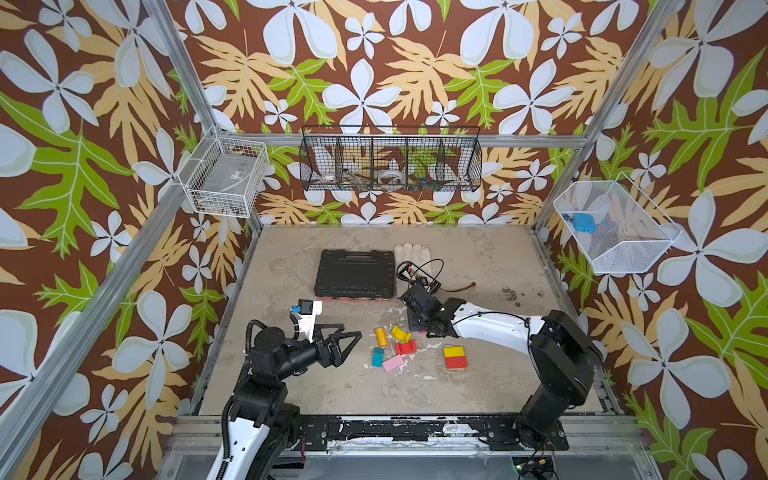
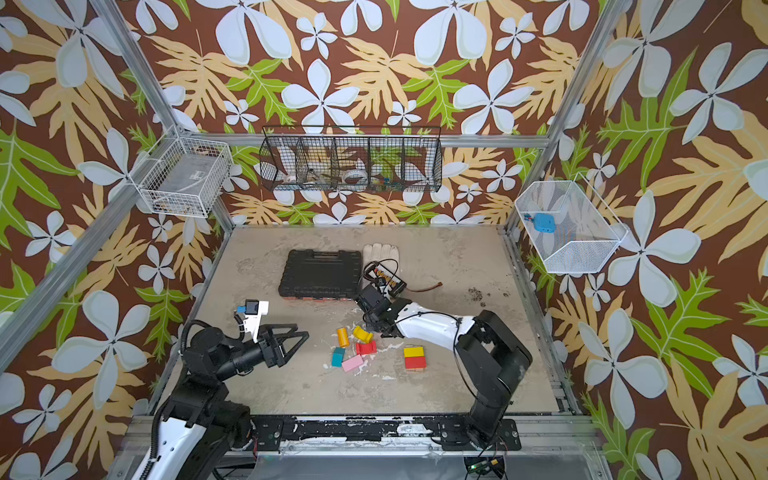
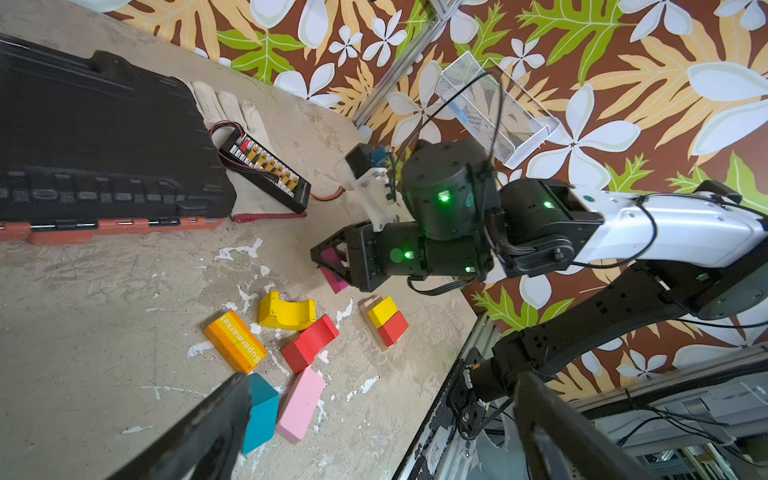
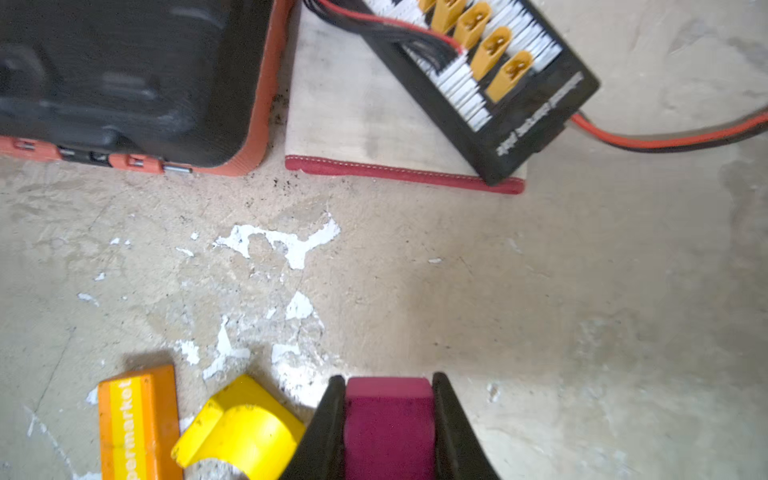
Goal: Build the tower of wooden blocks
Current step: 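Close the right gripper on the magenta block and lift it, then carry the magenta block over the stack with the right gripper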
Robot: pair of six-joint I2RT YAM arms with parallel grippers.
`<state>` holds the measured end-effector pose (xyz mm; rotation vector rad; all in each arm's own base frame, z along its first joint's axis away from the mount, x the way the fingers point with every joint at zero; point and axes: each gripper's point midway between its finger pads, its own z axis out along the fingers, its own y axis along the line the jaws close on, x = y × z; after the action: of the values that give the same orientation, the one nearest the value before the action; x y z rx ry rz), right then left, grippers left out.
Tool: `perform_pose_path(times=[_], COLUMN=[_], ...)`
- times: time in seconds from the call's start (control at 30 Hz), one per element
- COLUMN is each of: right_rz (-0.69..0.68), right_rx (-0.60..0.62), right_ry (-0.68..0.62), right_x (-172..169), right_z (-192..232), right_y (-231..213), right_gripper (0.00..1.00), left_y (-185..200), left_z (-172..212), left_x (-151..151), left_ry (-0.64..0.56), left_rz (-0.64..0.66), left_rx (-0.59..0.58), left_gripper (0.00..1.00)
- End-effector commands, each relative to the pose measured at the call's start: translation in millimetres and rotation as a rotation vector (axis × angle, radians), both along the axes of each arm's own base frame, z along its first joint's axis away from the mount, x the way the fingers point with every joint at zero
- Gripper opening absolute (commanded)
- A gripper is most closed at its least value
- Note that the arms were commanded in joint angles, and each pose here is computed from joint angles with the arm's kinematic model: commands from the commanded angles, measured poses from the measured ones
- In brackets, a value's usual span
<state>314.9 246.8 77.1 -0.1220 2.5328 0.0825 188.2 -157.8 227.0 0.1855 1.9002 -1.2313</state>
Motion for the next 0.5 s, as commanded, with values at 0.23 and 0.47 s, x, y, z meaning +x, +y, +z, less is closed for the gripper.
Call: perform_pose_path(times=[0.23,0.47], right_rz=[-0.032,-0.057], right_rx=[-0.068,-0.074], right_ry=[-0.077,-0.098], right_x=[-37.4,-57.9], right_z=[41.5,41.5], right_y=[-64.5,-99.9], right_gripper=[0.27,0.29], left_y=[-1.7,-0.6], left_z=[6.0,7.8], left_x=[-1.3,-1.8], left_ry=[-0.033,-0.043], left_rz=[-0.015,-0.007], left_rx=[-0.009,-0.010], left_gripper=[1.00,1.00])
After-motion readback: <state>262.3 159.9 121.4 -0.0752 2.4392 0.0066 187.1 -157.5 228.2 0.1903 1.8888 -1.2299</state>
